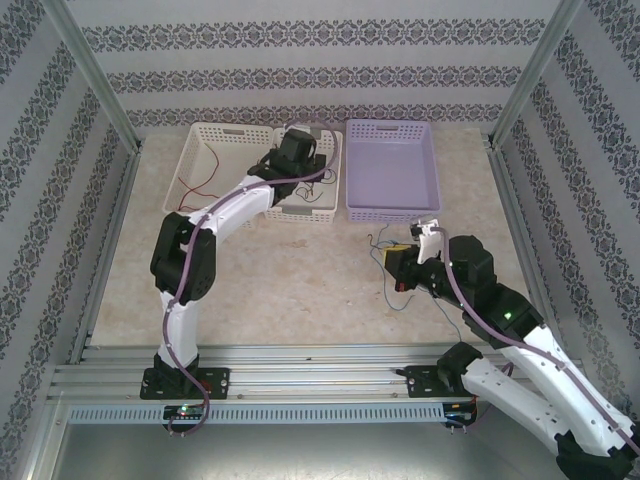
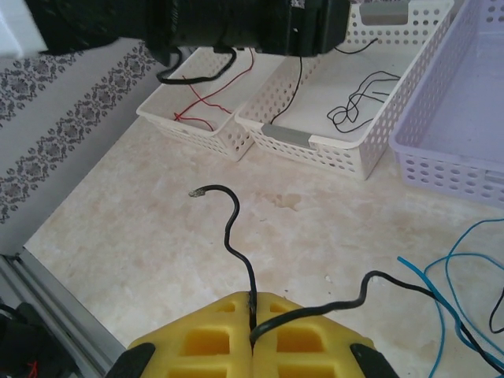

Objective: Untangle the cables

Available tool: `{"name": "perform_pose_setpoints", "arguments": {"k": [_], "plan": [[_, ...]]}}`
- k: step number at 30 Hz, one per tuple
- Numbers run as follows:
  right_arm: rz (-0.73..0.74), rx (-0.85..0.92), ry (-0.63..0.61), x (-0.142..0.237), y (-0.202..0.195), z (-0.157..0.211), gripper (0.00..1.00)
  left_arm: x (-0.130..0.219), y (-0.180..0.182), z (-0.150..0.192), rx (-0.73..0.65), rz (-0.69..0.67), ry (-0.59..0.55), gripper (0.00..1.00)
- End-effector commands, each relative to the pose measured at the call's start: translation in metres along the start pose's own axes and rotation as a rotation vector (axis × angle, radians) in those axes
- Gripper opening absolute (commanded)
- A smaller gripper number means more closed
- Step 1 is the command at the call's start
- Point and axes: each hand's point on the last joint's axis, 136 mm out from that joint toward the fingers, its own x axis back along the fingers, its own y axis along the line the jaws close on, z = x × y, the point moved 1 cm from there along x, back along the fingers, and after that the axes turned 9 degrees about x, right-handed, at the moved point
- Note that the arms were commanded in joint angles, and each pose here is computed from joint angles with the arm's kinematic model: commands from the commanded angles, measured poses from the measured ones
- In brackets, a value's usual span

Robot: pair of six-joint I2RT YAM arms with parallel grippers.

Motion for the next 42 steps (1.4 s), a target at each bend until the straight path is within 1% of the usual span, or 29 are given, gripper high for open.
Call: {"name": "perform_pose_setpoints", "arguments": {"k": [1,3,6,8,9,11,13,17,20,23,29,32,35,38,42], "plan": [[-0.068,-0.043,-0.046,0.004,0.015,-0.028,0.0,0.052,-0.003,-0.018,0.117,0.099,0.075,0.92],[-0.108,-0.072,-0.052,0.003,0.022,-0.04,0.0,0.072,-0.013,-0.011,0.164,0.189,0.121,0.92],[-0.205,-0.117,-0.076,0.002,0.038,-0.064,0.0,0.097,-0.022,0.012,0.263,0.311,0.209,0.91],[-0.279,-0.147,-0.098,0.001,0.049,-0.08,0.0,0.112,-0.032,0.038,0.344,0.422,0.266,0.91],[-0.306,-0.16,-0.105,0.001,0.053,-0.087,0.0,0.117,-0.035,0.049,0.372,0.456,0.289,0.9],[-0.374,-0.186,-0.121,0.001,0.063,-0.101,0.0,0.13,-0.042,0.075,0.406,0.527,0.333,0.89],[-0.418,-0.206,-0.132,0.001,0.07,-0.112,0.0,0.142,-0.045,0.096,0.425,0.568,0.356,0.88],[-0.473,-0.228,-0.148,0.003,0.078,-0.127,0.0,0.163,-0.06,0.142,0.436,0.684,0.388,0.88],[-0.48,-0.233,-0.156,0.006,0.079,-0.13,0.0,0.177,-0.079,0.17,0.4,0.776,0.423,0.88],[-0.48,-0.238,-0.158,0.007,0.079,-0.13,0.0,0.193,-0.096,0.189,0.361,0.873,0.42,0.88],[-0.464,-0.243,-0.153,0.004,0.075,-0.127,0.0,0.22,-0.135,0.215,0.256,1.038,0.434,0.89],[-0.465,-0.246,-0.152,0.003,0.075,-0.128,0.0,0.219,-0.149,0.229,0.211,1.043,0.447,0.88],[-0.468,-0.245,-0.159,0.006,0.076,-0.131,0.0,0.211,-0.156,0.24,0.195,1.025,0.462,0.85],[-0.464,-0.24,-0.168,0.01,0.075,-0.132,0.0,0.201,-0.153,0.249,0.174,0.986,0.464,0.82],[-0.455,-0.241,-0.168,0.012,0.072,-0.132,0.0,0.191,-0.138,0.261,0.128,0.902,0.462,0.81]]}}
